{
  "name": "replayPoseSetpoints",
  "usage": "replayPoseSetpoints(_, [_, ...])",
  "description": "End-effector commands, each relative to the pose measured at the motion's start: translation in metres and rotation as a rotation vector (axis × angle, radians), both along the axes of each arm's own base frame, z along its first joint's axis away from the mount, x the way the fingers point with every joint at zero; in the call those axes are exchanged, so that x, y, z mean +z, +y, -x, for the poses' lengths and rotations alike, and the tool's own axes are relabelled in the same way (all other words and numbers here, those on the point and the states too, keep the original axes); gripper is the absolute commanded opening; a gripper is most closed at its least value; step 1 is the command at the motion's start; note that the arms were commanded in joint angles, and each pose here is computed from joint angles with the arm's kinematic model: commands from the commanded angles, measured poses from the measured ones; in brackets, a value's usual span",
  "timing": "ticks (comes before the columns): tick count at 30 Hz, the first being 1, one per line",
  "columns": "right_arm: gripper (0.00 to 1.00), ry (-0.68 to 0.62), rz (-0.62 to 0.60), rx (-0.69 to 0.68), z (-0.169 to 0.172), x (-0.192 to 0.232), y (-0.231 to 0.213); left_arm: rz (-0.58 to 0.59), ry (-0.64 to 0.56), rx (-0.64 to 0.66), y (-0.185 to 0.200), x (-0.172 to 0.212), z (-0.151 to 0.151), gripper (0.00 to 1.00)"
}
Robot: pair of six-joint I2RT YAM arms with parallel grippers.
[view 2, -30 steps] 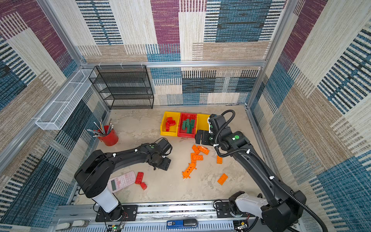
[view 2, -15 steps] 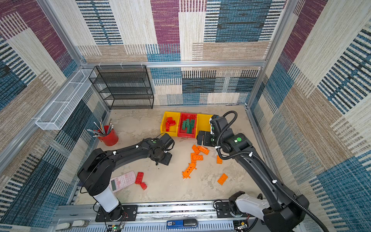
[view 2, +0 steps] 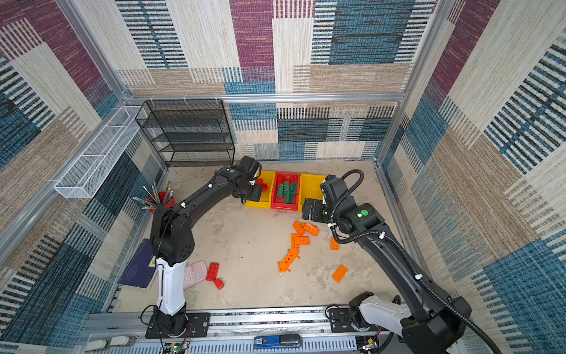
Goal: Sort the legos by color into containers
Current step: 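Carry the red 2x4 brick into the yellow bin and open the left gripper, then move the left gripper back toward the red bricks beside the calculator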
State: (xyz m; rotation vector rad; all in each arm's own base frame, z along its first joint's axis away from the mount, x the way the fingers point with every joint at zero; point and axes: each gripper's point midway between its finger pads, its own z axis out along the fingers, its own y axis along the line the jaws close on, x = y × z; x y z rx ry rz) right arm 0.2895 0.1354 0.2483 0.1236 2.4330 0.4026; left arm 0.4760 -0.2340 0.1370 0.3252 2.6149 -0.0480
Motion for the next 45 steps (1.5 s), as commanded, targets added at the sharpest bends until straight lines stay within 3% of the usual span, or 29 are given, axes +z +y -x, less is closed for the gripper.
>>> replayPoseSetpoints(1, [1.00, -0.023, -0.003, -0.046, -0.008, 0.005, -0.004, -0.027, 0.028, -0.037, 0.001, -0.005, -0.016, 0.54])
replayPoseSetpoints(8, [1.00, -0.002, 0.005, -0.088, -0.011, 0.004, -0.007, 0.017, -0.027, -0.029, -0.009, -0.004, -0.060, 0.55])
replayPoseSetpoints(16, [1.00, 0.021, -0.002, -0.124, -0.013, 0.003, -0.008, 0.076, -0.025, -0.025, -0.015, -0.015, -0.076, 0.58])
replayPoseSetpoints(22, [1.00, 0.034, -0.011, -0.130, -0.016, 0.007, -0.005, 0.113, -0.029, -0.028, -0.021, -0.015, -0.078, 0.83])
replayPoseSetpoints(29, [1.00, 0.043, -0.011, -0.131, -0.017, 0.015, -0.004, 0.203, -0.079, -0.024, -0.027, 0.024, -0.072, 0.89])
replayPoseSetpoints(37, [1.00, 0.059, -0.038, -0.094, -0.023, 0.015, 0.008, 0.204, -0.047, 0.004, 0.002, 0.045, -0.012, 0.88])
replayPoseSetpoints(45, [1.00, 0.032, -0.100, 0.055, -0.027, 0.014, 0.036, 0.128, 0.015, 0.197, 0.084, 0.032, 0.112, 0.87])
